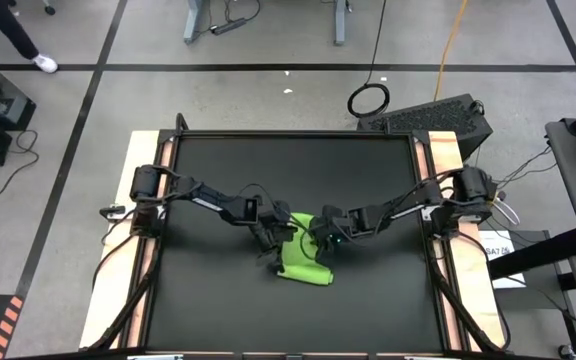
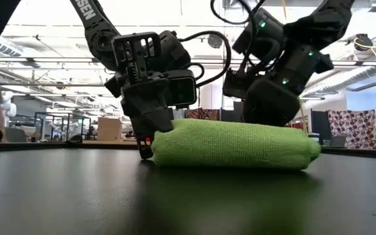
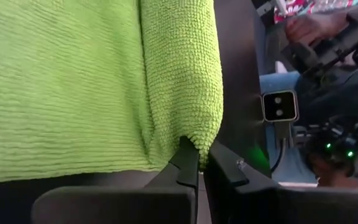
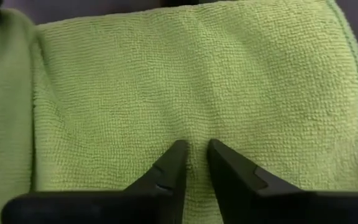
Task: Roll towel into tight, uniform cylinder
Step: Roll the green towel
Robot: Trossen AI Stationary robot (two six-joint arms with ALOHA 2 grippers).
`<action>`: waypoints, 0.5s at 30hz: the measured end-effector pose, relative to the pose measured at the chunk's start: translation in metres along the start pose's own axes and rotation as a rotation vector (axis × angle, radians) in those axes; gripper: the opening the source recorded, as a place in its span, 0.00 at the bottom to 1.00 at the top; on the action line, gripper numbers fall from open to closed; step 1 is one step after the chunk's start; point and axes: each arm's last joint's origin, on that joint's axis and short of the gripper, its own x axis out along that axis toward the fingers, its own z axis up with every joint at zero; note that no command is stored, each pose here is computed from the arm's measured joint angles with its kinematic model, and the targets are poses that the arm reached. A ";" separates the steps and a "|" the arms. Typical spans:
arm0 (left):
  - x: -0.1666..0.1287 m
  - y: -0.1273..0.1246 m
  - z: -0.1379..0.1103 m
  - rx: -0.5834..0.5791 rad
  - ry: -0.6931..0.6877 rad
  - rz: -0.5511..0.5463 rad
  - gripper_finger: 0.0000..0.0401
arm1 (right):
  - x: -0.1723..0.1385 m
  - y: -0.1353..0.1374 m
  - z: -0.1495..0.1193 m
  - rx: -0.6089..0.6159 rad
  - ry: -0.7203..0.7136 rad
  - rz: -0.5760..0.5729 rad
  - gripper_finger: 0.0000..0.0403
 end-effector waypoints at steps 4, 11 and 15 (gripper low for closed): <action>-0.011 0.009 0.004 -0.048 -0.024 -0.005 0.03 | 0.001 -0.020 0.004 -0.006 0.006 -0.041 0.13; -0.039 0.031 0.012 -0.132 -0.100 0.020 0.03 | 0.001 -0.055 0.011 0.009 0.011 -0.085 0.12; -0.054 0.043 0.014 -0.186 -0.132 0.032 0.03 | 0.000 -0.072 0.013 0.019 0.013 -0.086 0.12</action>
